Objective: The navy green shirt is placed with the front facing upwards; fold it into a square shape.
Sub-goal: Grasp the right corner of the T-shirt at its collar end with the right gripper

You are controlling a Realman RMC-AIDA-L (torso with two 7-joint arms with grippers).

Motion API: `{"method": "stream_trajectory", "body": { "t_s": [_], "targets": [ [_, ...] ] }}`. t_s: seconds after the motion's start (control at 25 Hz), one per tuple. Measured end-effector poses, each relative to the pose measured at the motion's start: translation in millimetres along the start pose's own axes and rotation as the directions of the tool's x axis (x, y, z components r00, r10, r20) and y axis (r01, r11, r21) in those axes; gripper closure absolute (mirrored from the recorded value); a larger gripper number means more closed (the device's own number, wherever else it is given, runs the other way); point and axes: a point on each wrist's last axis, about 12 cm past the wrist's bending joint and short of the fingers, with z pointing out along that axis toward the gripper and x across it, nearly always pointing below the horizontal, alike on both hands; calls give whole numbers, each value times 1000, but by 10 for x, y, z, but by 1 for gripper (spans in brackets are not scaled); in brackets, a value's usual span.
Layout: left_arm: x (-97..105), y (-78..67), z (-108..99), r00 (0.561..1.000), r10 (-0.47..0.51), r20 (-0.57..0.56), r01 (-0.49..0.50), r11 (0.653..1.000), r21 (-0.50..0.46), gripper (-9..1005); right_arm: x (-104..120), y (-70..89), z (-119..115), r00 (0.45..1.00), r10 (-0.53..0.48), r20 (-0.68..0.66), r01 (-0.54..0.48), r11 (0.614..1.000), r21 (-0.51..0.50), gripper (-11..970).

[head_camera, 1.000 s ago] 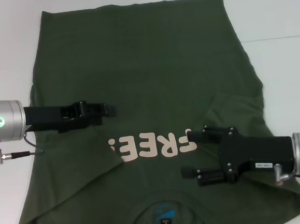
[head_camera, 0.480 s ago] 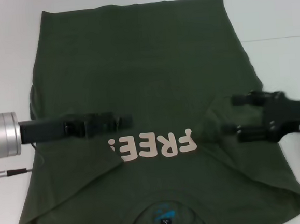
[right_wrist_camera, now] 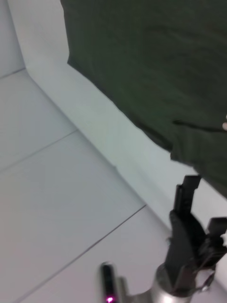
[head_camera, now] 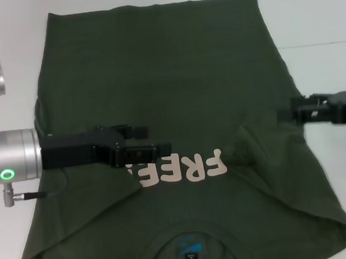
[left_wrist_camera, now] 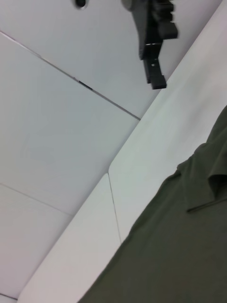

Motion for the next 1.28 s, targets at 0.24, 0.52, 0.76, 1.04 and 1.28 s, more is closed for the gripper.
{"method": "stream_trajectory", "body": {
  "t_s": [0.24,0.52,0.76,1.04,1.28],
  "targets": [
    [37,-36,70,998,42,-41,-41,999,29,82,-177,-54,-136,986,145,-83,-141,989,50,14],
    [93,-54,65,997,56,-43,-55,998,41,85,-302,-67,-324,924,316,-215,-261,933,249,14],
    [102,-65,86,997,58,-41,-56,997,44,88,-317,-49,-522,824,444,-353,-289,864,411,13],
    [80,-71,106,998,63,-32,-61,997,48,91,-183,-24,-571,723,528,-445,-312,825,471,13],
    [62,-75,118,997,72,-16,-71,996,51,93,-12,-87,-509,657,586,-474,-361,797,484,13]
  ]
}}
